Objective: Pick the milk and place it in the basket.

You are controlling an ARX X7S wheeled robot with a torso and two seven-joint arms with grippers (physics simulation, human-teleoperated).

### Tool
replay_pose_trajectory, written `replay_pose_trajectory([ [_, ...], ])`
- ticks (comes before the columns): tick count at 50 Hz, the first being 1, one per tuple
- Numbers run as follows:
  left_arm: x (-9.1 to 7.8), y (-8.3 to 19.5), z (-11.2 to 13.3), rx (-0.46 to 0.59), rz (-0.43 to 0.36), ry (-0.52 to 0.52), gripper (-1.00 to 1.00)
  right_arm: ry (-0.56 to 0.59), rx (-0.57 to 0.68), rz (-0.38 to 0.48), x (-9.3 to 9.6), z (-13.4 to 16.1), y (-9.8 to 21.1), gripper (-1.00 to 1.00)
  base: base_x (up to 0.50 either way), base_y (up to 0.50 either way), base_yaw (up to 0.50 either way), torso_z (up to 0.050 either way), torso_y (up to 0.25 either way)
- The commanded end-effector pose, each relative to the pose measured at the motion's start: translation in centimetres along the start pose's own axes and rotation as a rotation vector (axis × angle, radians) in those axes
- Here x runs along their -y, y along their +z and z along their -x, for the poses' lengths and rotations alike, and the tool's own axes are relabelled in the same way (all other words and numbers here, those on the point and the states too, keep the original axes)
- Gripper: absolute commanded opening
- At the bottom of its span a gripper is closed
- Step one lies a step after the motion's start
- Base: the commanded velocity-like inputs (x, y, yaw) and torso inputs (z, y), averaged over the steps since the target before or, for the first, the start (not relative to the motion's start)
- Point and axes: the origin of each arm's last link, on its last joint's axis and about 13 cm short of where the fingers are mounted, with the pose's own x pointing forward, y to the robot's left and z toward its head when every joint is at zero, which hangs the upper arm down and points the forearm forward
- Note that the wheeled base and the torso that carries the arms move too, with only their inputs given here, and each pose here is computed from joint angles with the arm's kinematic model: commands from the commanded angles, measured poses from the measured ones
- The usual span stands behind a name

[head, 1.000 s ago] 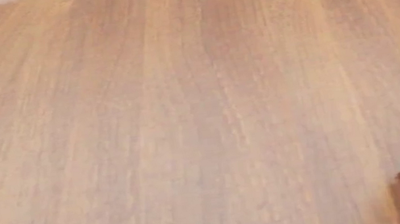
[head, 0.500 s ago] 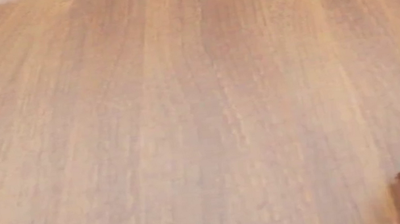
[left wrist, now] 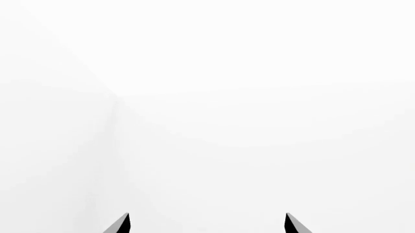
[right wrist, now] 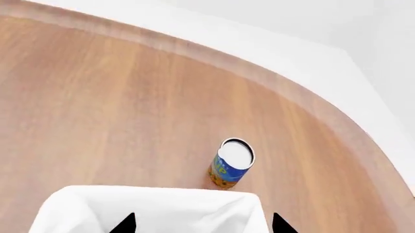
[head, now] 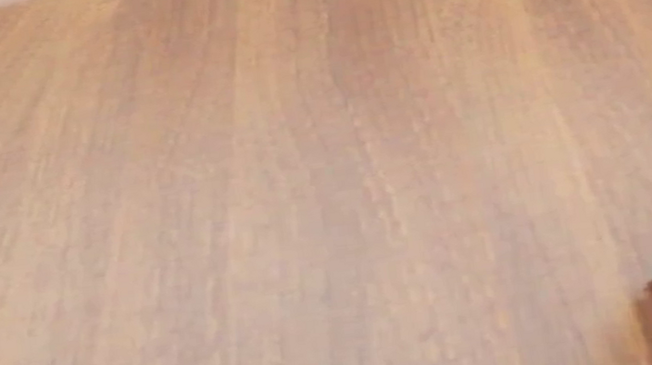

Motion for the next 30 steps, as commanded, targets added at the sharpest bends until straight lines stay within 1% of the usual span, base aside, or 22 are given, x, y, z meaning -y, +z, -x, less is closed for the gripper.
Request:
replay_pose_trajectory([
  [1,0.0,-0.1,0.1,-0.002,0.000,-0.002,1.00,-0.017,0.220,-0.028,0.3,0.5,3.7,1.00,0.00,0.00,0.00,0.000,0.000],
  [2,0.0,-0.1,0.1,-0.003,0.001,-0.002,1.00,-0.028,0.253,-0.039,0.3,0.5,3.9,1.00,0.00,0.00,0.00,0.000,0.000],
  [3,0.0,-0.1,0.1,-0.002,-0.001,0.000,1.00,-0.041,0.298,-0.088,0.4,0.5,4.2,1.00,0.00,0.00,0.00,0.000,0.000],
  [5,-0.1,-0.1,0.1,-0.003,-0.001,0.002,1.00,-0.078,0.358,-0.129,0.6,0.8,4.6,1.00,0.00,0.00,0.00,0.000,0.000],
  [6,0.0,-0.1,0.1,-0.003,0.000,0.003,1.00,-0.100,0.358,-0.106,0.6,0.8,4.6,1.00,0.00,0.00,0.00,0.000,0.000],
  [8,0.0,-0.1,0.0,-0.001,0.001,0.003,1.00,-0.109,0.389,-0.140,0.8,1.0,4.8,1.00,0.00,0.00,0.00,0.000,0.000],
  [9,0.0,-0.1,0.0,-0.001,-0.002,0.002,1.00,-0.148,0.427,-0.158,0.9,1.2,5.2,1.00,0.00,0.00,0.00,0.000,0.000],
  [10,0.0,-0.1,0.0,-0.002,0.003,0.002,1.00,-0.150,0.444,-0.167,1.0,1.3,5.3,1.00,0.00,0.00,0.00,0.000,0.000],
  [11,0.0,-0.1,0.0,-0.002,0.002,0.001,1.00,-0.157,0.451,-0.151,1.0,1.4,5.4,1.00,0.00,0.00,0.00,0.000,0.000],
  [12,0.0,-0.1,0.0,-0.001,-0.002,0.001,1.00,-0.167,0.470,-0.173,1.0,1.5,5.5,1.00,0.00,0.00,0.00,0.000,0.000],
  [14,0.0,-0.1,0.0,-0.003,0.001,0.001,1.00,-0.178,0.468,-0.140,1.0,1.7,5.5,1.00,0.00,0.00,0.00,0.000,0.000],
  [15,0.0,-0.1,0.0,-0.002,0.004,0.001,1.00,-0.195,0.496,-0.171,1.0,2.0,5.6,1.00,0.00,0.00,0.00,0.000,0.000],
  [19,0.0,-0.1,0.0,-0.001,0.000,0.001,1.00,-0.229,0.539,-0.181,1.0,2.6,5.6,1.00,0.00,0.00,0.00,0.000,0.000],
  [21,0.0,-0.1,0.0,-0.001,0.000,0.002,1.00,-0.270,0.566,-0.210,1.1,2.8,5.5,1.00,0.00,0.00,0.00,0.000,0.000],
  [22,0.0,-0.1,0.0,-0.001,0.002,0.002,1.00,-0.294,0.574,-0.202,1.1,2.9,5.4,1.00,0.00,0.00,0.00,0.000,0.000],
  [23,0.1,-0.1,0.0,-0.002,0.002,0.001,1.00,-0.290,0.582,-0.209,1.0,3.0,5.3,1.00,0.00,0.00,0.00,0.000,0.000],
  [24,0.1,-0.1,0.0,-0.003,0.000,0.000,1.00,-0.303,0.587,-0.196,0.9,3.1,5.3,1.00,0.00,0.00,0.00,0.000,0.000],
  [25,0.1,-0.1,0.0,-0.002,0.001,0.000,1.00,-0.307,0.614,-0.226,0.9,3.3,5.4,1.00,0.00,0.00,0.00,0.000,0.000],
  [27,0.1,-0.1,0.0,-0.001,0.001,0.001,1.00,-0.315,0.629,-0.214,0.8,3.5,5.5,1.00,0.00,0.00,0.00,0.000,0.000],
  [28,0.0,-0.1,-0.1,0.000,0.001,0.001,1.00,-0.315,0.641,-0.224,0.8,3.6,5.6,1.00,0.00,0.00,0.00,0.000,0.000],
  [29,0.1,-0.1,-0.1,0.000,0.000,0.000,1.00,-0.326,0.649,-0.209,0.7,3.9,5.7,1.00,0.00,0.00,0.00,0.000,0.000],
  [30,0.1,-0.1,-0.1,0.000,0.004,0.000,1.00,-0.315,0.669,-0.229,0.6,4.0,5.8,1.00,0.00,0.00,0.00,0.000,0.000],
])
